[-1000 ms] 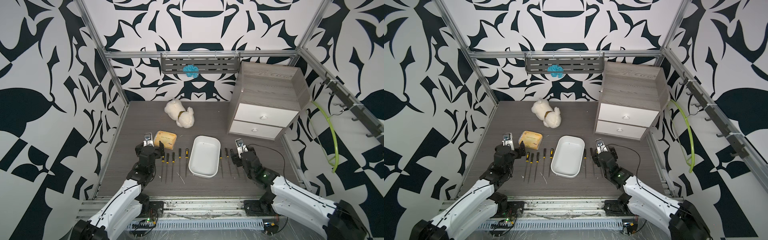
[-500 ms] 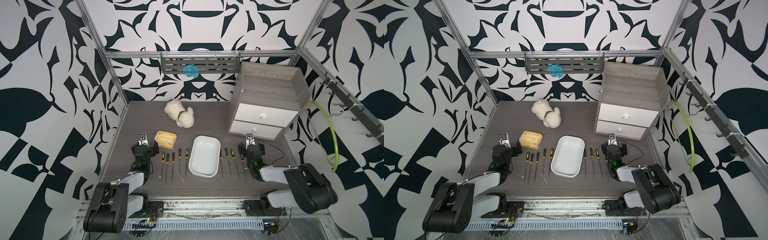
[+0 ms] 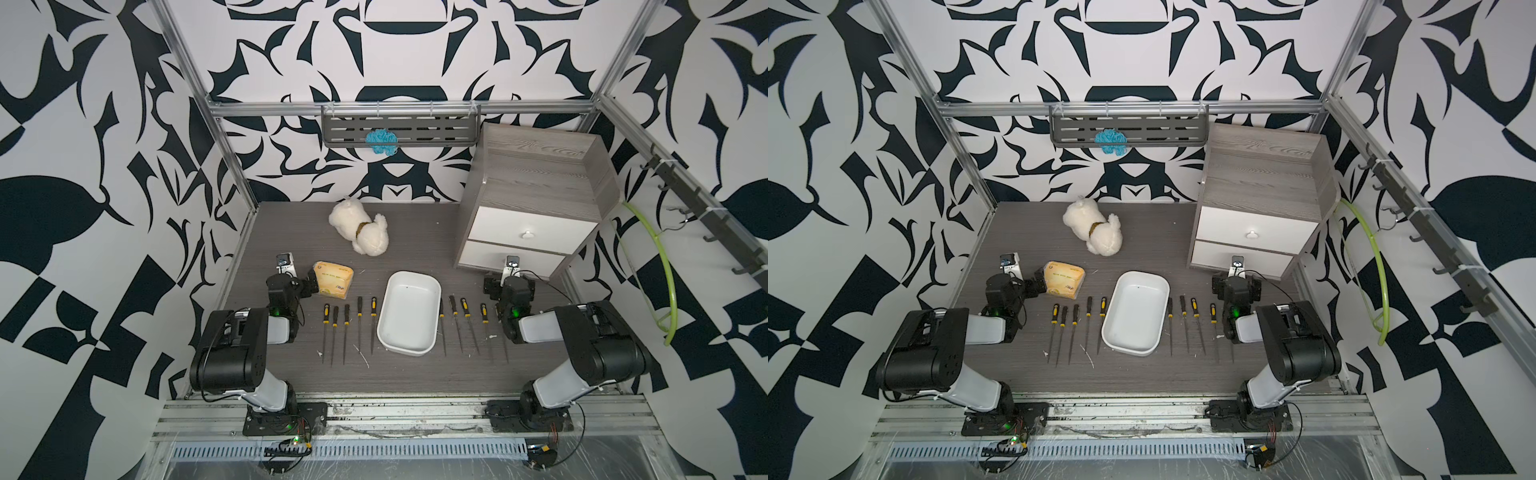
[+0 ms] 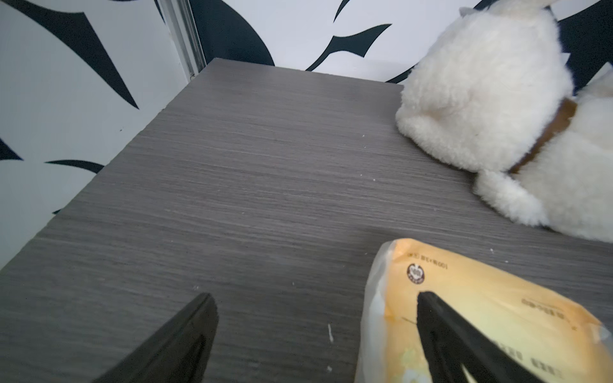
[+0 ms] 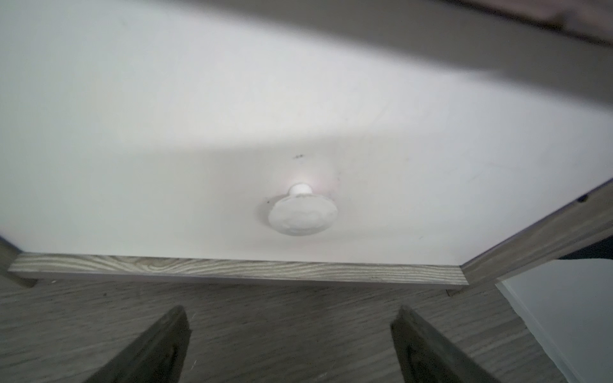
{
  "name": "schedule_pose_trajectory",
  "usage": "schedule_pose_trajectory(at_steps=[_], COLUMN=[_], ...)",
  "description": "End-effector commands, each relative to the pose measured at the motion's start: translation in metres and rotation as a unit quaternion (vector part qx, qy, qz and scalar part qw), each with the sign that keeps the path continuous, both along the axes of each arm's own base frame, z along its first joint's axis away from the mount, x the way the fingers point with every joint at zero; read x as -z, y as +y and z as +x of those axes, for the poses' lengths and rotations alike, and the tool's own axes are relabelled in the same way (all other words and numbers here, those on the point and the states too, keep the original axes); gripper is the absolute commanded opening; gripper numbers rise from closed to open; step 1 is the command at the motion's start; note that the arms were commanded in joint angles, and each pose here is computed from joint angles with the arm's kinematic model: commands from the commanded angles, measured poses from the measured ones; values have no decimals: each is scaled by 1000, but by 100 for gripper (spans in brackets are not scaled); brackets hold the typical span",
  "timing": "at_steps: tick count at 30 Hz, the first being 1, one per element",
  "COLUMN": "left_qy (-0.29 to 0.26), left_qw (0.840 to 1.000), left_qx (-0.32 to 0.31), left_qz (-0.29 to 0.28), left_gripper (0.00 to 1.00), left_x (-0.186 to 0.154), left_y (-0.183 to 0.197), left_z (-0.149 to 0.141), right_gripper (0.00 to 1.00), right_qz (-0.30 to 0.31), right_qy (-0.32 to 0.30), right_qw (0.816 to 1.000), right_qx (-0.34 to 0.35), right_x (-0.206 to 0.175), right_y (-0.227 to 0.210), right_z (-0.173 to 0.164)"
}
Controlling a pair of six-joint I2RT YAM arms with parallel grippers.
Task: Take the file tool out of the storage box
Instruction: Reset both arms
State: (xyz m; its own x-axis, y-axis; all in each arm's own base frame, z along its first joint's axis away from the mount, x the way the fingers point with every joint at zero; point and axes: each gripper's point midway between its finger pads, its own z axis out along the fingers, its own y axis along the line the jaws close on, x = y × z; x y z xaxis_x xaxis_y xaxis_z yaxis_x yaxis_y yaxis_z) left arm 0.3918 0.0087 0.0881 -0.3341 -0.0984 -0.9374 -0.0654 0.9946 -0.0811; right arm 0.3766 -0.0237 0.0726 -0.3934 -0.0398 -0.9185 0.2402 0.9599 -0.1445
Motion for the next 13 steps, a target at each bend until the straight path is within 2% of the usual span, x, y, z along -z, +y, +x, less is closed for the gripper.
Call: schedule_pose_trajectory(at_steps=[1,13], left_qy=[11,7], left_qw=[1000,1000], left_qx=[14,15], left_qz=[-4,-4], left_gripper=[99,99], left_x=[1,0], left_y=[-5,-5], left_z=[0,0], right_gripper=[99,99], right_qz=[19,40], right_qy=[-16,-10], right_qw=[1000,999], right_qx=[-8,-8], right_x=[-9,-6], right_y=[4,-2], right_z=[4,4])
